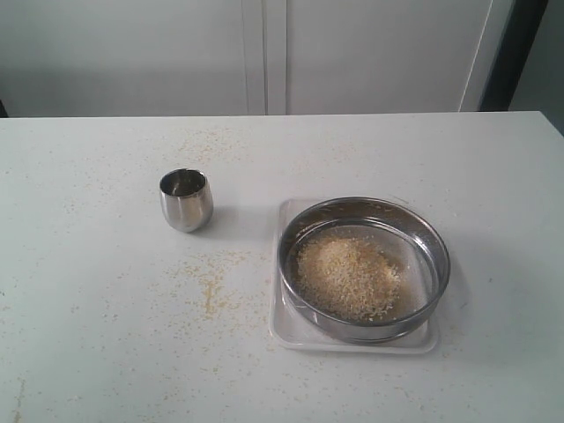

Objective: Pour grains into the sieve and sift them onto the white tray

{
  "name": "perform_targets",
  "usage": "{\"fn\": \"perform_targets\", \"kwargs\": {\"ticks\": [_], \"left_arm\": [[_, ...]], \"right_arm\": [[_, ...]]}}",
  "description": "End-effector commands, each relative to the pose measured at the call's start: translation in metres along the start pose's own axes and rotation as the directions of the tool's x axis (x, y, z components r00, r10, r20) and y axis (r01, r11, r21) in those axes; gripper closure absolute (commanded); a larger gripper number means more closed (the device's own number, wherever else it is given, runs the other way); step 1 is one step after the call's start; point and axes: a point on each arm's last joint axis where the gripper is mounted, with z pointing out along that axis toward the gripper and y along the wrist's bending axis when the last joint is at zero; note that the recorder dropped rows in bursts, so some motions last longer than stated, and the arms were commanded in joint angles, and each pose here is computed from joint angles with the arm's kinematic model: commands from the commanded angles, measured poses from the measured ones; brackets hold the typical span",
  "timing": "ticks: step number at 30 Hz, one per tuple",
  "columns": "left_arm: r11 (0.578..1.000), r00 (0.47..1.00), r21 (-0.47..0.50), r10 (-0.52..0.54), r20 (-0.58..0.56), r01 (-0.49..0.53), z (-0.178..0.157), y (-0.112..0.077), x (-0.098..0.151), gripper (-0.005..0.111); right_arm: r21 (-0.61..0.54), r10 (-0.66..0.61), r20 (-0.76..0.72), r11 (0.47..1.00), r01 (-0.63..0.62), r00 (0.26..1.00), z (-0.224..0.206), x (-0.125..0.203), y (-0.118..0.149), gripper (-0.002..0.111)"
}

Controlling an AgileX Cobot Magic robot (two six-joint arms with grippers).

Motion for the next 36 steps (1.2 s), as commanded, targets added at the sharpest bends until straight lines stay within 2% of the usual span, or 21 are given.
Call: {"fn": "perform_targets", "kwargs": {"ticks": [1,9,12,18,19,21,24,27,29,33,36], "left_arm": [[1.000,1.000,0.005,-0.009,-0.009,0.009,0.000,0.000,0.003,0.107],[1.000,1.000,0.005,-0.009,-0.009,0.009,0.000,0.000,0.003,0.107],[1.000,1.000,0.005,-0.009,-0.009,0.009,0.000,0.000,0.003,0.107],[1.000,1.000,0.005,-0.009,-0.009,0.009,0.000,0.000,0.003,0.107],[1.000,1.000,0.005,-0.009,-0.009,0.009,0.000,0.000,0.003,0.107],[1.000,1.000,0.005,-0.009,-0.009,0.009,0.000,0.000,0.003,0.107],[1.000,1.000,0.005,-0.009,-0.009,0.009,0.000,0.000,0.003,0.107],[1.000,1.000,0.005,-0.009,-0.009,0.009,0.000,0.000,0.003,0.107],[1.000,1.000,0.005,-0.009,-0.009,0.009,0.000,0.000,0.003,0.107],[1.000,1.000,0.005,-0.009,-0.009,0.009,0.000,0.000,0.003,0.107],[1.000,1.000,0.005,-0.009,-0.009,0.009,0.000,0.000,0.003,0.107]], "right_arm": [[0.015,-0.100,-0.101,0.995,0.102,0.990,0.023,-0.003,0.002,0.108],[0.113,-0.166,-0.359,0.969,0.219,0.918,0.053,0.001,-0.006,0.108],[0.104,-0.232,-0.466,0.944,0.313,0.854,0.062,0.003,-0.007,0.108],[0.027,-0.296,-0.697,0.900,0.436,0.653,0.083,0.015,-0.008,0.108],[-0.022,-0.298,-0.762,0.900,0.436,0.576,0.090,0.021,-0.007,0.108],[-0.101,-0.310,-0.824,0.905,0.414,0.475,0.102,0.030,-0.004,0.108],[-0.115,-0.273,-0.873,0.920,0.373,0.403,0.120,0.045,-0.006,0.108],[-0.130,-0.238,-0.929,0.927,0.353,0.282,0.142,0.064,-0.011,0.108],[-0.149,-0.239,-0.944,0.924,0.352,0.227,0.156,0.073,-0.014,0.102],[-0.131,-0.196,-0.968,0.927,0.351,0.156,0.178,0.087,-0.026,0.071],[-0.105,-0.148,-0.984,0.932,0.347,0.098,0.192,0.099,-0.039,0.053]]}}
